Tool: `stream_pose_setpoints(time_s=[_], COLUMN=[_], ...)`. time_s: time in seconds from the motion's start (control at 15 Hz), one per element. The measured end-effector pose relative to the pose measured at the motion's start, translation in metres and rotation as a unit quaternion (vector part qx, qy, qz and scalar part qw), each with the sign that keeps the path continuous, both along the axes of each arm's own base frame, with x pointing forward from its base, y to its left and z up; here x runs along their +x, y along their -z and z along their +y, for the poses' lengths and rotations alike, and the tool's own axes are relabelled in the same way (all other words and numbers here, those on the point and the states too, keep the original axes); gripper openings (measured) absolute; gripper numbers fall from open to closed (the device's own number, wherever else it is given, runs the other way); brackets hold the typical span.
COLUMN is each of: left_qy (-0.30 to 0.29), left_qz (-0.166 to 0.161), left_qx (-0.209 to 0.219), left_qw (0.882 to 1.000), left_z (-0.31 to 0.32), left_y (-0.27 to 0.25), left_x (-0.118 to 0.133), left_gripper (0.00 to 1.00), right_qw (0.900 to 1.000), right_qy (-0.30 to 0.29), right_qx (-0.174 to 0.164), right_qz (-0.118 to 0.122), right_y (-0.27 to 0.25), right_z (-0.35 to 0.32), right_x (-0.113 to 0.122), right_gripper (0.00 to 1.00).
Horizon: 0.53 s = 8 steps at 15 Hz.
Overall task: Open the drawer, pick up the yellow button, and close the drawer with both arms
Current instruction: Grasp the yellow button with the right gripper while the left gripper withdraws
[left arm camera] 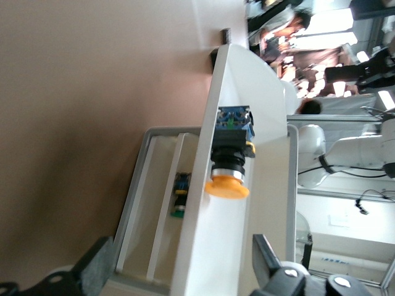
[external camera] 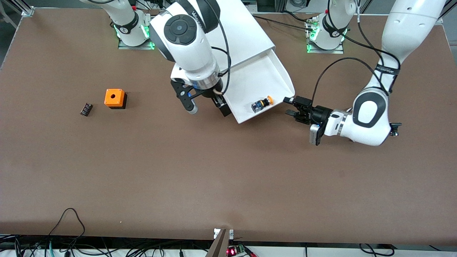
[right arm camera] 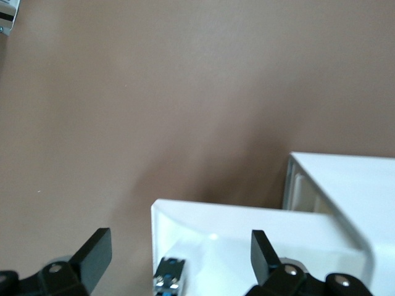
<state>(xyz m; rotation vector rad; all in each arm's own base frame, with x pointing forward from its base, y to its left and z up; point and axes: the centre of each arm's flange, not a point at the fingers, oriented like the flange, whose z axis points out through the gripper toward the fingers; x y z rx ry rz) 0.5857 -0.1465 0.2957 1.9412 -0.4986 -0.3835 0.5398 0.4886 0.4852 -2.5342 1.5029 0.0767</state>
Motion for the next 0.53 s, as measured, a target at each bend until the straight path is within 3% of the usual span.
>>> stream_pose_setpoints(time_s=[0.13, 0.27, 0.53], left_qy=[0.017, 0.025, 0.047], left_qz=[-0.005, -0.025, -0.082], left_qx=[0.077, 0.161, 0.307], left_qw=[0.997, 0.986, 0.947], left_z=[0.01, 0.023, 0.052], left_y=[-0.05, -0.095, -0.148], left_x=[0.016, 0.029, 0.046], left_gripper=[1.0, 1.0, 1.0], right_qw=[1.0, 0.999, 0.997], right_qy=[0.023, 0.041, 0.068], right_qx=[0.01, 0.02, 0.027], right_qz=[0.0, 0.0, 0.007], right_y=[0.006, 0.022, 0.055], right_z=[0.025, 0.053, 0.087], right_x=[-0.005, -0.016, -0.031], right_gripper=[1.0, 1.0, 1.0])
